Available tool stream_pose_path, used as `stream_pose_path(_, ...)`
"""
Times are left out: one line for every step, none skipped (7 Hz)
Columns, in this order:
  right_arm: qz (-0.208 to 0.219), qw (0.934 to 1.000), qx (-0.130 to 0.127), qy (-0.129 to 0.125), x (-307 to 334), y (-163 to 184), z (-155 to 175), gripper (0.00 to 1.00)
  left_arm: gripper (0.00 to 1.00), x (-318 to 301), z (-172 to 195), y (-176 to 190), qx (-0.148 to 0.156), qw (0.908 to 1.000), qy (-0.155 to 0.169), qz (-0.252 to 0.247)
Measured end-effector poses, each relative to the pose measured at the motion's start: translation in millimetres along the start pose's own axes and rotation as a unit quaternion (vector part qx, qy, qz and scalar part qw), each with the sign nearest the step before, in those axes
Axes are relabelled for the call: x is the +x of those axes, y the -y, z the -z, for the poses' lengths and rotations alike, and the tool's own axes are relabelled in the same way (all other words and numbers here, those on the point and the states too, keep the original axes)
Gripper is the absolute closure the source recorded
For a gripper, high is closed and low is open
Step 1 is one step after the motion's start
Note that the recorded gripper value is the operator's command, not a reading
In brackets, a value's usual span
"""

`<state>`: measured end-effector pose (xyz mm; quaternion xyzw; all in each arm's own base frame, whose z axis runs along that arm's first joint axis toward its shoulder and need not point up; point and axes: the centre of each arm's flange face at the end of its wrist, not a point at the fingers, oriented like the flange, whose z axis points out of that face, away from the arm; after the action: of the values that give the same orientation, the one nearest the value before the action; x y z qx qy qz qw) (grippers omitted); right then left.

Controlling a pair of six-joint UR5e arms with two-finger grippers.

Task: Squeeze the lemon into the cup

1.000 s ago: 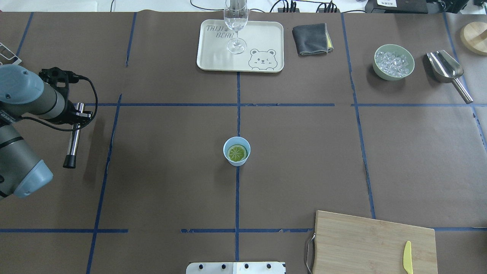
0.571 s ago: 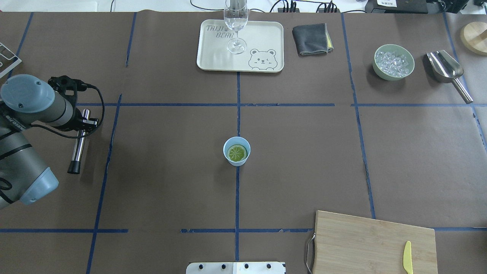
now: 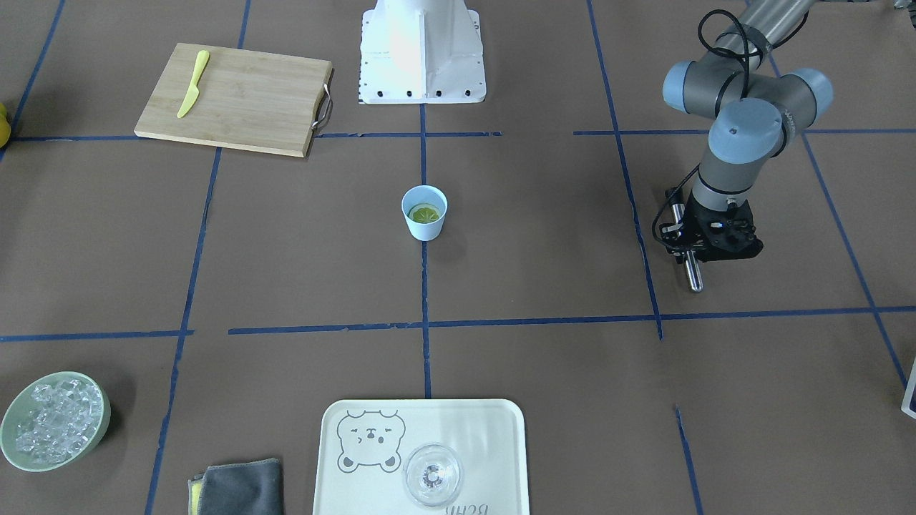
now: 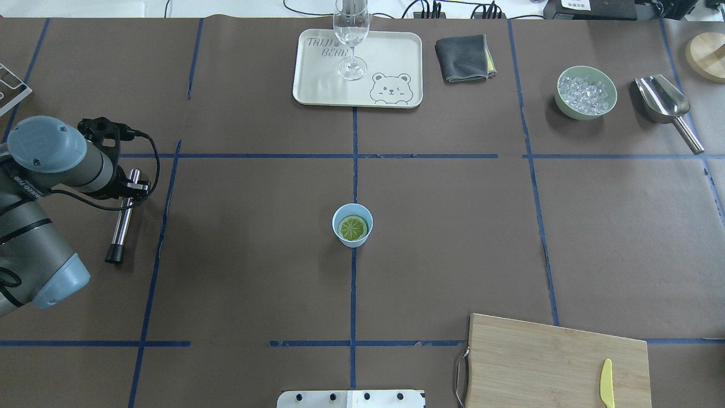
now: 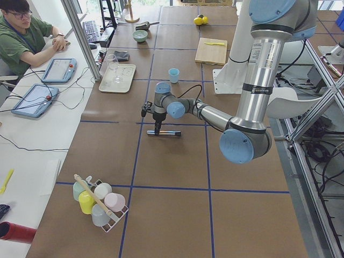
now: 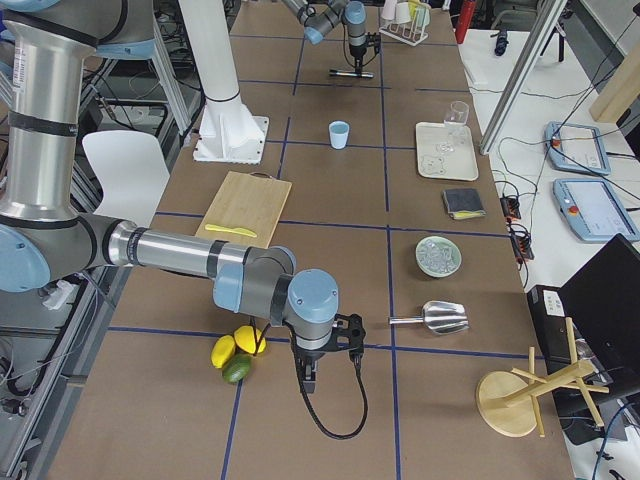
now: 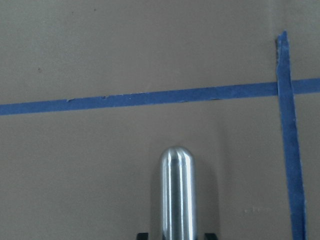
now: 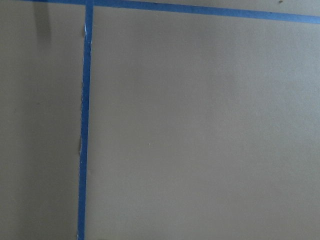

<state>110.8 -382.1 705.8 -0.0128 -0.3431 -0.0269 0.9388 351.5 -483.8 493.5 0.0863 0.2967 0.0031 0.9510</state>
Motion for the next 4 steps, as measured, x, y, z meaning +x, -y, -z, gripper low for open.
stream_pose_path(0.000,1.0000,0.000,0.000,0,0,0,0.00,0.00,1,5,1,0.004,0.9998,-0.003,-0.019)
stream_pose_path(0.002,1.0000,0.002,-0.001,-1,2,2,0.00,0.00,0,16,5,0.011,0.9990,-0.007,-0.043)
stream_pose_path(0.004,1.0000,0.003,-0.001,-2,4,3,0.00,0.00,-11,35,17,0.027,0.9976,-0.011,-0.063)
stream_pose_path(0.005,1.0000,0.005,-0.002,-3,6,5,0.00,0.00,-32,60,34,0.045,0.9957,-0.012,-0.080)
